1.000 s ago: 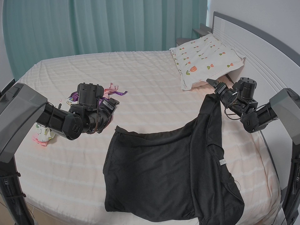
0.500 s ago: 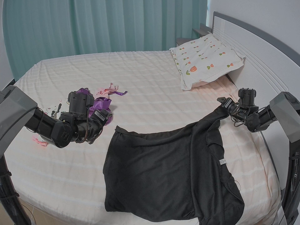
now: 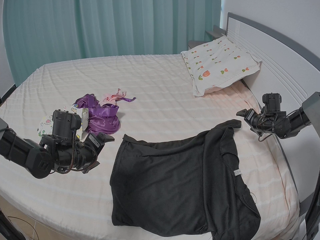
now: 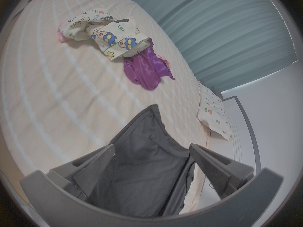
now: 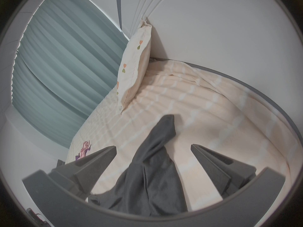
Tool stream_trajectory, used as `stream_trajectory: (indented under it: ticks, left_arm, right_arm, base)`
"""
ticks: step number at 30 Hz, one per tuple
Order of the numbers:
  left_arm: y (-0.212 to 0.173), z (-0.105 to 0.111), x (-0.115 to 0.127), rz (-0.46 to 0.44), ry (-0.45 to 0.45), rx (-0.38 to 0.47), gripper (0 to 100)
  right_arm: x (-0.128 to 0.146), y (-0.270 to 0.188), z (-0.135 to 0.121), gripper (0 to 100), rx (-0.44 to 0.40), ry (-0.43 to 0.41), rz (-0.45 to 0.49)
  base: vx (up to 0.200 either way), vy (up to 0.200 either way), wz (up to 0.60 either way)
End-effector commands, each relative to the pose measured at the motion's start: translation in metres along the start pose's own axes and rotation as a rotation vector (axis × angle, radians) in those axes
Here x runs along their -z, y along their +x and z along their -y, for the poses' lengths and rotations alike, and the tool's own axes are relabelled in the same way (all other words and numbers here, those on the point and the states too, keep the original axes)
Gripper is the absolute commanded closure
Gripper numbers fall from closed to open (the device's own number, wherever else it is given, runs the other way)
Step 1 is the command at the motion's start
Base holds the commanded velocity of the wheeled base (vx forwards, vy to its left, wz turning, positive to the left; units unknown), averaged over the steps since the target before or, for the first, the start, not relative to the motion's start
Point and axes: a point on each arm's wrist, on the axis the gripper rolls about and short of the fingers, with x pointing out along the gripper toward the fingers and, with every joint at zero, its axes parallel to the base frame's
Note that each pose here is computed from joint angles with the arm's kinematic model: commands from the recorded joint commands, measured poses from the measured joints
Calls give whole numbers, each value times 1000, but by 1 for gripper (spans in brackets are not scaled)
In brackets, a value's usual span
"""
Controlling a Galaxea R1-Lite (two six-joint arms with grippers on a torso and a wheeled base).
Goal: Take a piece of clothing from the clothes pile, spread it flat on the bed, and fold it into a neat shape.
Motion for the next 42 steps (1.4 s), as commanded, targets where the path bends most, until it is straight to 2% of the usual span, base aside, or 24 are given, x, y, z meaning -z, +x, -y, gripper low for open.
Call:
stream_trajectory:
  ticks: [1,5,7,8,10,13,17,22,25,28,38,42]
  left_arm:
    - [-38,-24,19,-92,-10,10,0]
    - [-46,-33,25,-130,-31,8,0]
    - [-56,-41,32,-178,-51,16,0]
    - [-56,-41,32,-178,-51,16,0]
    - [-63,-46,40,-224,-83,18,0]
    - [-63,-49,42,-234,-88,8,0]
    - [-60,-63,56,-287,-79,-54,0]
    - [-58,-69,59,-285,-137,-55,0]
    - [-53,-75,62,-283,-137,-77,0]
    - [-51,-74,61,-280,-144,-56,0]
    - [-49,-76,63,-292,-140,-65,0]
    - [-35,-77,72,-304,-100,-72,0]
  right_arm:
    - [24,-95,7,0,-47,-4,-125]
    - [45,-136,23,0,-82,7,-168]
    - [67,-163,42,0,-68,18,-187]
    - [67,-163,42,0,-68,18,-187]
    - [91,-183,64,0,-37,34,-215]
    - [101,-189,73,0,-37,55,-213]
    - [120,-191,87,0,-50,115,-250]
    - [124,-183,96,0,-35,139,-253]
    - [126,-184,97,0,-44,133,-241]
    - [128,-186,95,0,-66,124,-224]
    - [126,-186,92,0,-95,125,-204]
    - [126,-187,91,0,-95,142,-204]
  base:
    - [0,0,0]
    - [-150,0,0]
    - [-200,0,0]
    - [-200,0,0]
    - [-200,0,0]
    - [-200,0,0]
    - [-50,0,0]
    - [0,0,0]
    - [0,0,0]
    - [0,0,0]
    - [0,0,0]
    - [0,0,0]
